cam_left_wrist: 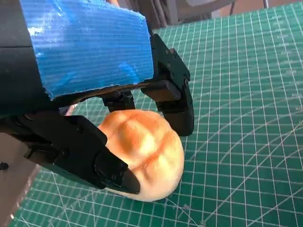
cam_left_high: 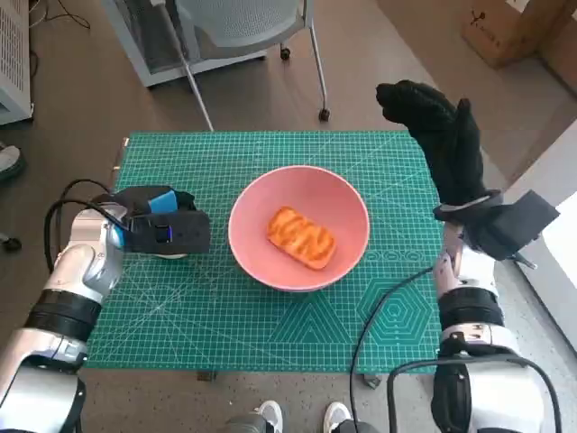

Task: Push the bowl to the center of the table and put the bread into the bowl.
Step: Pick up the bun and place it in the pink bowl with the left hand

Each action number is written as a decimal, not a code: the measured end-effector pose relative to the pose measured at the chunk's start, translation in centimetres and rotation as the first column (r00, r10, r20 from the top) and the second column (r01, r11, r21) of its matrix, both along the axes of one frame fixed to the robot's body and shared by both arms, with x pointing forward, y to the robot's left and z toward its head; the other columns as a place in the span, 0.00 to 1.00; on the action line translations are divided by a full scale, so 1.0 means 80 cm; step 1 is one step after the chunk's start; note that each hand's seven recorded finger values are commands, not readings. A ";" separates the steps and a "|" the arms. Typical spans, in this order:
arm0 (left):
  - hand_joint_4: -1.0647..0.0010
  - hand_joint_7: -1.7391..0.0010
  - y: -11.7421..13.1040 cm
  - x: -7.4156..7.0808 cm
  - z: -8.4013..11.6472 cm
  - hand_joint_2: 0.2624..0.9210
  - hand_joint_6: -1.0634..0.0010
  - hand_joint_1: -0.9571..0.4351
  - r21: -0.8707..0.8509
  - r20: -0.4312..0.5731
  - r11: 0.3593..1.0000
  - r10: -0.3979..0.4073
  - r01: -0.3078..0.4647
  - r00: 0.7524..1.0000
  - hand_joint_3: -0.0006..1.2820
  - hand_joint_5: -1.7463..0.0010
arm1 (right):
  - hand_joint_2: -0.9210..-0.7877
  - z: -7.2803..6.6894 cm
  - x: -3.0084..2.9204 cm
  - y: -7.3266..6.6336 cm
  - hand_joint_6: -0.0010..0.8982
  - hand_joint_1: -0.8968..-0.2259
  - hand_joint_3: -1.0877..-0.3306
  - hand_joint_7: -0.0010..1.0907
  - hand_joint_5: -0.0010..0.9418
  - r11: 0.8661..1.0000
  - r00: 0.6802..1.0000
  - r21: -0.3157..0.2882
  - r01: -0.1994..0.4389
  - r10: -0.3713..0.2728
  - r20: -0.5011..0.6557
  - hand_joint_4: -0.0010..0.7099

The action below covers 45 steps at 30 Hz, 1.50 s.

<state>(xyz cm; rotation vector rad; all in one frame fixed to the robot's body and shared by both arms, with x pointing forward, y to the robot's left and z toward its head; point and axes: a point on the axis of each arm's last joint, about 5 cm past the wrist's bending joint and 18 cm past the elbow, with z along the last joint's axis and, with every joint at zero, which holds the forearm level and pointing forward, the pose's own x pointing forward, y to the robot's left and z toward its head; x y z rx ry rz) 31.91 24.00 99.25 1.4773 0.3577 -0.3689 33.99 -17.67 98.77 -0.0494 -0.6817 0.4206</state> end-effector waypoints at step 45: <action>0.33 0.44 -0.122 -0.060 0.115 0.97 0.31 0.69 -0.123 0.422 0.821 -0.465 0.557 0.778 0.04 0.31 | 0.00 -0.002 -0.0005 0.000 0.35 0.40 0.59 0.00 0.00 1.000 1.000 0.007 -0.005 0.005 -0.010 0.26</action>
